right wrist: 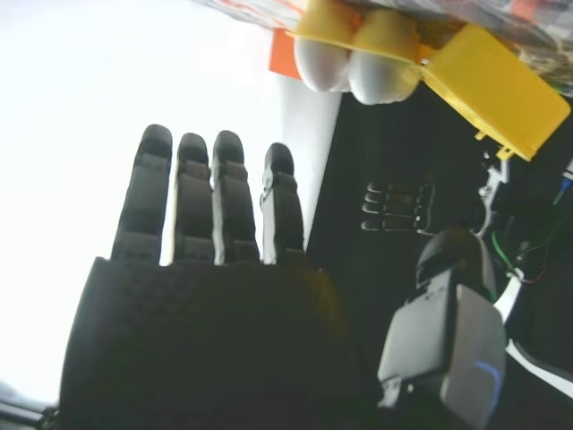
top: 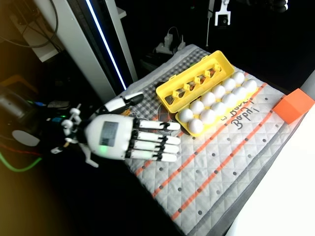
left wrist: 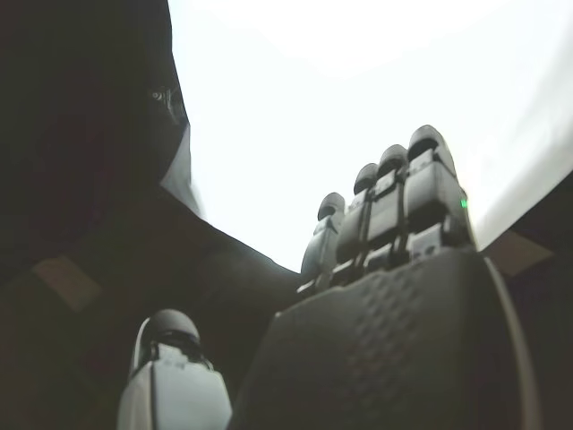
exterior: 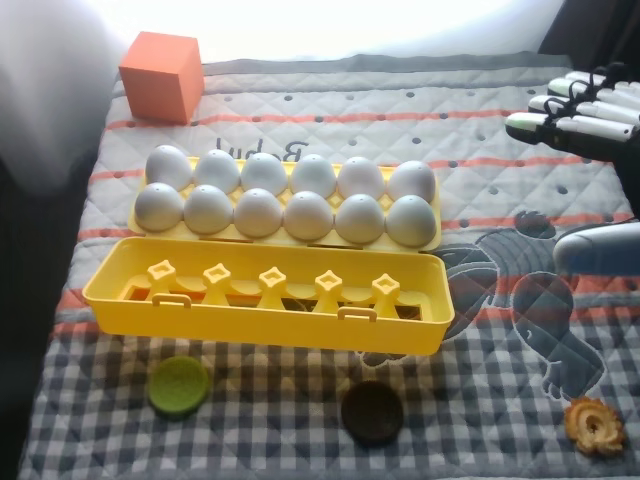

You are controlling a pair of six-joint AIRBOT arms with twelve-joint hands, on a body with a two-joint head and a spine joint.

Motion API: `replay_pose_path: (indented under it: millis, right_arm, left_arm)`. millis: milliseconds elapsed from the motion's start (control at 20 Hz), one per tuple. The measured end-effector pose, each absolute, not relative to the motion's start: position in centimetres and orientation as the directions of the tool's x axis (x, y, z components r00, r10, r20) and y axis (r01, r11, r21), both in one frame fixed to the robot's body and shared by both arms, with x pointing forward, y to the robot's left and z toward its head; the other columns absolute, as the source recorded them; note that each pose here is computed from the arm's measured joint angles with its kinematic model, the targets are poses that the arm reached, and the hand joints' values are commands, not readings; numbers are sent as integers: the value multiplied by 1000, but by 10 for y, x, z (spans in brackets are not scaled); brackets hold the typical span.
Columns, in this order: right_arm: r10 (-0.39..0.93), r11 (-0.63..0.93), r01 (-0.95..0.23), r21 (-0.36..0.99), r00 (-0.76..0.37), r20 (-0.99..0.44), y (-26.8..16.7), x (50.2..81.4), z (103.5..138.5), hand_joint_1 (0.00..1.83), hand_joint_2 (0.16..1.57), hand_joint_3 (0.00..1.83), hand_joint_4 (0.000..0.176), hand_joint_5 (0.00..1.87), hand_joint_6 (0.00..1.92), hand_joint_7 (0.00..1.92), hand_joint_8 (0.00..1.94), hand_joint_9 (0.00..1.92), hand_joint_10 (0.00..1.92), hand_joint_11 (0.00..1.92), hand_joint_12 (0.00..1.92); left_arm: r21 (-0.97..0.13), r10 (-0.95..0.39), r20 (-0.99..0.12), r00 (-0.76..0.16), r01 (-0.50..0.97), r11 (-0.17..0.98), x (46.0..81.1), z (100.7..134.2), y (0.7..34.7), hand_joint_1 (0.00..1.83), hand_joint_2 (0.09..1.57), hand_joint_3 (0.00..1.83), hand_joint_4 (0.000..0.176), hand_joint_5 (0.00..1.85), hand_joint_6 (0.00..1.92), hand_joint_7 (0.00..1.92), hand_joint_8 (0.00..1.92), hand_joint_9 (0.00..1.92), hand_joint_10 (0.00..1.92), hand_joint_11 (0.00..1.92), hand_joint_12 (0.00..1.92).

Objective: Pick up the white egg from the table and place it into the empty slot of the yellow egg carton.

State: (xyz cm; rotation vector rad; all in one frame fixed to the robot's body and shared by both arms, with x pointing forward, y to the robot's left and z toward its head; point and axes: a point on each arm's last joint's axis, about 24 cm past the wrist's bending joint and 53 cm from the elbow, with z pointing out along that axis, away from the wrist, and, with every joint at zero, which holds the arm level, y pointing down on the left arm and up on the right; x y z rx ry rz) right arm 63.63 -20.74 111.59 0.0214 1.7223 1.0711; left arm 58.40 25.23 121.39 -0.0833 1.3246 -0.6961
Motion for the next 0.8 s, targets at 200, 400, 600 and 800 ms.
replay_pose_path:
  millis: [200, 400, 600, 800]
  right_arm:
    - [467, 605, -481, 635, -432, -772, -203, 632, 1116, 0, 814, 0, 103, 200, 0, 151, 0, 14, 3, 0, 0]
    - [475, 609, -470, 639, -429, -768, -206, 633, 1116, 0, 807, 0, 88, 206, 3, 163, 5, 36, 8, 0, 0]
    - [474, 612, -464, 640, -432, -767, -207, 633, 1113, 0, 808, 0, 108, 188, 0, 132, 0, 6, 0, 0, 0]
    - [476, 610, -466, 641, -431, -767, -207, 633, 1114, 0, 816, 0, 117, 166, 0, 126, 0, 22, 7, 0, 0]
  left_arm:
    - [-440, -511, -856, 78, 411, 798, 584, 1213, 254, 0, 731, 0, 133, 0, 0, 0, 0, 0, 0, 0, 0]
    - [-440, -511, -856, 76, 412, 798, 584, 1213, 254, 0, 715, 0, 133, 0, 0, 0, 0, 0, 0, 0, 0]
    - [-442, -513, -855, 78, 408, 799, 584, 1212, 255, 0, 735, 0, 104, 0, 0, 0, 0, 0, 0, 0, 0]
    - [-442, -513, -855, 77, 409, 798, 584, 1212, 255, 0, 736, 0, 130, 0, 0, 0, 0, 0, 0, 0, 0]
